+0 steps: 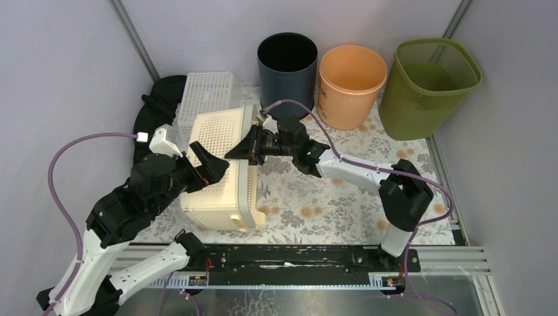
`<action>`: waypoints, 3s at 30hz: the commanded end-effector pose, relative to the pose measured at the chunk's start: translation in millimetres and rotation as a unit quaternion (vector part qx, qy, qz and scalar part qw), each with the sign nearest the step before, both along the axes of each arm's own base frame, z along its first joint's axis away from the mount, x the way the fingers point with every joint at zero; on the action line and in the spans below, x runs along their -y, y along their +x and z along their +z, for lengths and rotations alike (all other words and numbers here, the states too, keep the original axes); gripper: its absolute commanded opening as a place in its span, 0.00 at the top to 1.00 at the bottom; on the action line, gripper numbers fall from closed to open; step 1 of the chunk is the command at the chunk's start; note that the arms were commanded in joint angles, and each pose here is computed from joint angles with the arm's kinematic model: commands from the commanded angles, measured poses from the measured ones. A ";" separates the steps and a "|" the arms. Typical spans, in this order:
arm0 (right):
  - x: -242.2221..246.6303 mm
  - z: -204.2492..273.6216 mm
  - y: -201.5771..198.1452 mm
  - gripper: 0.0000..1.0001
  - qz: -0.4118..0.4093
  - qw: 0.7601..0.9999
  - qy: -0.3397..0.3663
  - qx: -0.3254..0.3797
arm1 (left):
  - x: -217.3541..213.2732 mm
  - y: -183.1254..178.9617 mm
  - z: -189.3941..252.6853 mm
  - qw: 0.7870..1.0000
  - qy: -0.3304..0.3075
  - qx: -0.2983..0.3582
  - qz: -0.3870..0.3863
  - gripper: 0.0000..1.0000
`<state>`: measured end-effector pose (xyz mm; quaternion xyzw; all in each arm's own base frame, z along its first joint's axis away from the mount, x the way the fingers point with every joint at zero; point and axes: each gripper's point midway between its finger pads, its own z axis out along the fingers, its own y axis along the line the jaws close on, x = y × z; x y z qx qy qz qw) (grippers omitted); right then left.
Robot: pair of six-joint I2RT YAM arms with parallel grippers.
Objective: Turn the large container upside down
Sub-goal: Turn the container upside down at the center of the board.
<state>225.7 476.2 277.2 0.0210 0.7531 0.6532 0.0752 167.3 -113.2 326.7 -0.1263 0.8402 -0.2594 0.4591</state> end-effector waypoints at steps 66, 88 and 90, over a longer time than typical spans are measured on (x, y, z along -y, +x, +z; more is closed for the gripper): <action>79.6 -37.0 38.9 0.44 -0.022 0.969 0.231 0.083 | 9.6 7.8 31.2 1.000 -0.009 0.021 -0.011 0.00; 120.7 -77.3 32.4 0.27 -0.053 0.982 0.176 0.051 | 12.7 7.1 26.1 1.000 -0.015 0.016 -0.015 0.00; 122.9 -83.2 31.8 0.25 -0.055 0.983 0.168 0.046 | 12.5 6.7 25.3 1.000 -0.016 0.015 -0.014 0.00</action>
